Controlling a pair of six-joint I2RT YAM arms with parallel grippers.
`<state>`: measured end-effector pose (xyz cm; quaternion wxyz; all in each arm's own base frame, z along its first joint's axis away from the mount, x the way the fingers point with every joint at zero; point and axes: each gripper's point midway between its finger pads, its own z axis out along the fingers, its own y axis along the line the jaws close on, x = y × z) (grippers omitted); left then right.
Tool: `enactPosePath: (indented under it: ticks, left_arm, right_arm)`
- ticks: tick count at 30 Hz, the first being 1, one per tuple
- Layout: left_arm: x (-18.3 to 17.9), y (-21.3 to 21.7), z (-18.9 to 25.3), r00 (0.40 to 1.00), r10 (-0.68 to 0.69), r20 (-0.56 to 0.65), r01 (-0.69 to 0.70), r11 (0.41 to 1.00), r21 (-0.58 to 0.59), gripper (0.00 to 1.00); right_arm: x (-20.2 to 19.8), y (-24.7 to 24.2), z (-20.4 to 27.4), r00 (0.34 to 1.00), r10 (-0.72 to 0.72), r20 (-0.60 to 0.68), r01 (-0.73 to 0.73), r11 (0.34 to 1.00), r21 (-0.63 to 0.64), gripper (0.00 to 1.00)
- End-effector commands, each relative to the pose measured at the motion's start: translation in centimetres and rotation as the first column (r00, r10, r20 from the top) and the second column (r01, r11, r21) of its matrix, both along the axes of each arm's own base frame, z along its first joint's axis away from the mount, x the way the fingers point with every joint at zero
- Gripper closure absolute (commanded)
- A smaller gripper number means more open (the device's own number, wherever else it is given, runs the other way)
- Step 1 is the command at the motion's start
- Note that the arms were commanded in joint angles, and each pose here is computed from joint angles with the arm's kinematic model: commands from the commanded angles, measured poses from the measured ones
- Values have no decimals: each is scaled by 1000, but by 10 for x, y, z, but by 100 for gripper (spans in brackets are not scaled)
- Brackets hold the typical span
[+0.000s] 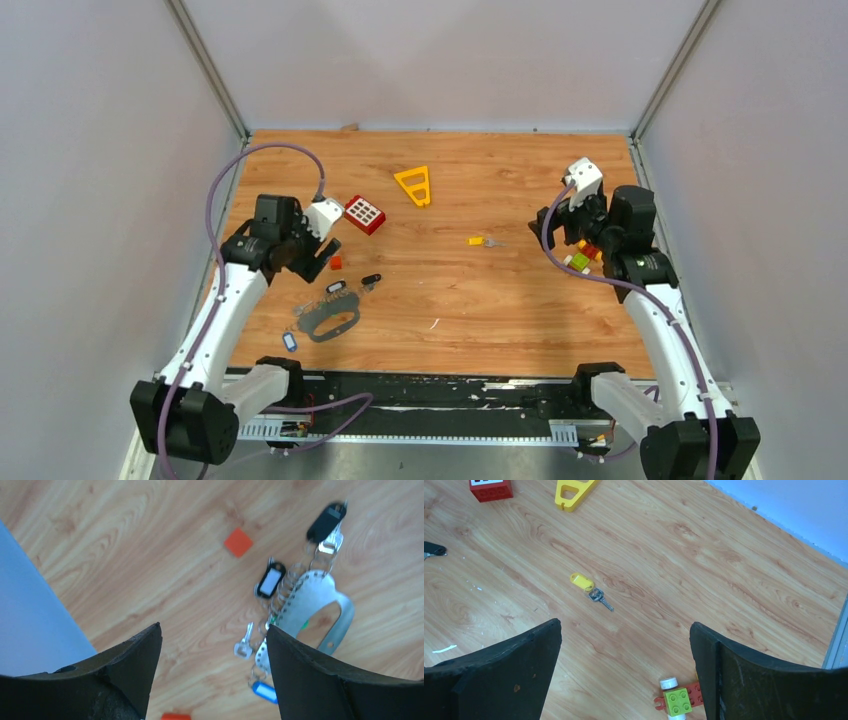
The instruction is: Put the keys on the keyring
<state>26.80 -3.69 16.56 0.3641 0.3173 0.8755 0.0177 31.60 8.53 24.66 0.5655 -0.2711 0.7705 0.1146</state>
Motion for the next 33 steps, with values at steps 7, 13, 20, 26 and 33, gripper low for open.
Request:
enactPosePath:
  ticks: [7,13,20,26,33]
  left_arm:
    - [-52,38,-73,896,-40,-442,145,967,208,27]
    - [-47,22,-97,841,-88,-534,162,982,92,35]
    - [-44,3,-124,779,-145,-610,168,986,-19,44]
    - [-34,-2,-136,767,-144,-625,155,987,-38,53]
    - [-30,-6,-141,768,-151,-623,146,988,-60,67]
  right_arm:
    - [-4,18,4,995,94,20,-94,995,-24,0]
    - [-5,22,-2,993,116,6,-116,993,-36,0]
    - [-4,24,-9,992,127,-12,-128,991,-47,0]
    - [-4,26,-13,991,135,-24,-136,989,-52,0]
    - [-4,25,-15,990,136,-29,-138,989,-58,0]
